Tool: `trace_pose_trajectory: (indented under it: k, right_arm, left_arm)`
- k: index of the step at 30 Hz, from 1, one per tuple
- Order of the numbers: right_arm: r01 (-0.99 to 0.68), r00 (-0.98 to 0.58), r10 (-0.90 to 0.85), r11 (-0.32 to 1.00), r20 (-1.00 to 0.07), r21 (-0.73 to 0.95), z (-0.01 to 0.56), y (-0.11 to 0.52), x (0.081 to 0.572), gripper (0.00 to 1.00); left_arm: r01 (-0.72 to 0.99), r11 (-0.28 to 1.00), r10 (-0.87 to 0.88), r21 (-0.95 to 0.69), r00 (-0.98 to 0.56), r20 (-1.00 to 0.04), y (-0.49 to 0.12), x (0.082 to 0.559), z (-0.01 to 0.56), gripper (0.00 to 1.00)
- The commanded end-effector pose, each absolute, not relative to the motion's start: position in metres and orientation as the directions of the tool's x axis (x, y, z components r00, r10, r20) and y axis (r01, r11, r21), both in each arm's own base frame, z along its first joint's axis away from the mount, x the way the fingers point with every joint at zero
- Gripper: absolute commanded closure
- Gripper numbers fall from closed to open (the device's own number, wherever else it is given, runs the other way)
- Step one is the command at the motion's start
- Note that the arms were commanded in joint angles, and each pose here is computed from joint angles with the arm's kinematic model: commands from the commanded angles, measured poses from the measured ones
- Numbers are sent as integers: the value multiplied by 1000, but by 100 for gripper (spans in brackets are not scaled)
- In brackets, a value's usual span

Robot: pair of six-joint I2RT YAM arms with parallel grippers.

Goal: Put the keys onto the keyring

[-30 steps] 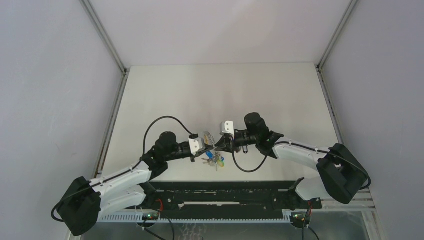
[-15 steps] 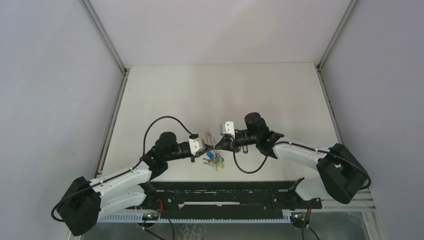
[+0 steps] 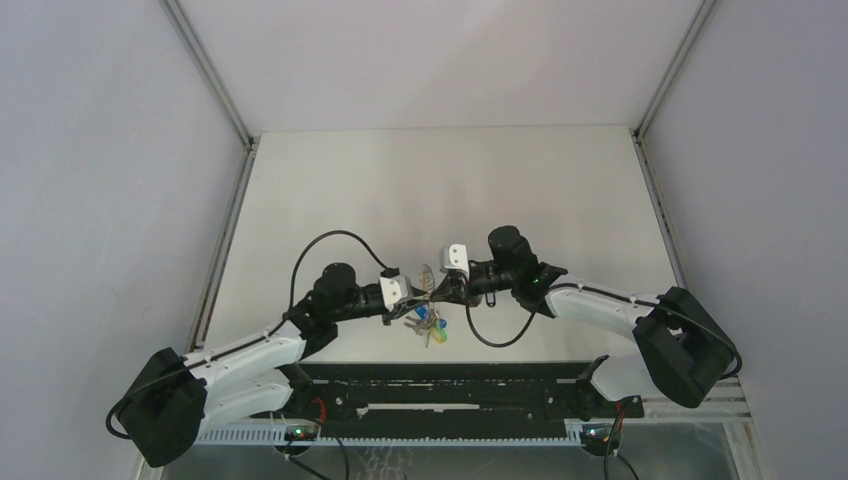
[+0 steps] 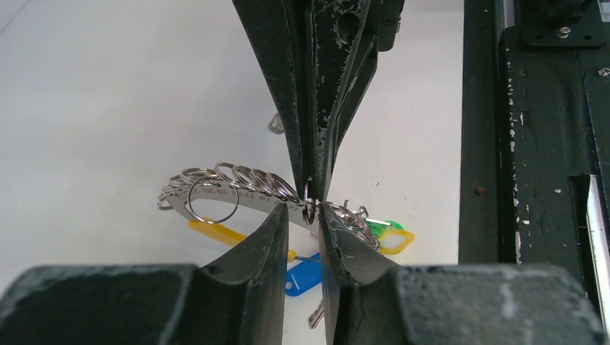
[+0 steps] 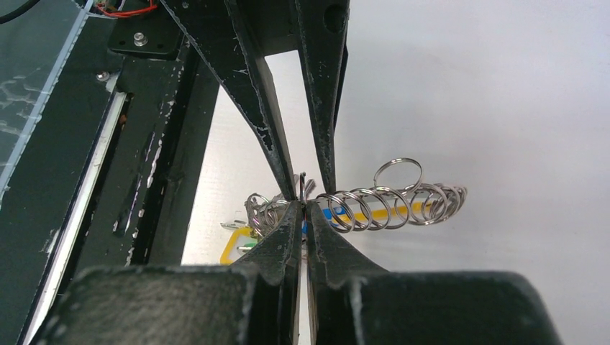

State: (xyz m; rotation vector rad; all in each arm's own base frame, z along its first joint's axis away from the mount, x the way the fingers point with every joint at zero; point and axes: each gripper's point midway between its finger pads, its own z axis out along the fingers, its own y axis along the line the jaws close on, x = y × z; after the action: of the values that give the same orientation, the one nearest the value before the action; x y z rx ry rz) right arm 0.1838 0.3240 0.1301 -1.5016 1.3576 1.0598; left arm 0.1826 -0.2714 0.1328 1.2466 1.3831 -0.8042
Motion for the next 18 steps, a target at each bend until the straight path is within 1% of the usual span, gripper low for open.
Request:
trace_pose_trajectory:
  k: [1, 12, 18]
  right_arm:
    - [-987, 141, -223, -110, -965, -119, 159, 332, 180, 100]
    - [-983, 164, -210, -114, -964, -142, 167, 334, 178, 100]
    - [-981, 173, -211, -122, -962, -150, 168, 334, 175, 100]
  left_arm:
    - [961, 205, 209, 186, 143, -967, -276, 181, 146, 74]
    - [963, 210, 234, 172, 121, -965, -276, 184, 141, 75]
    - [963, 210, 241, 168, 115, -964, -276, 185, 140, 80]
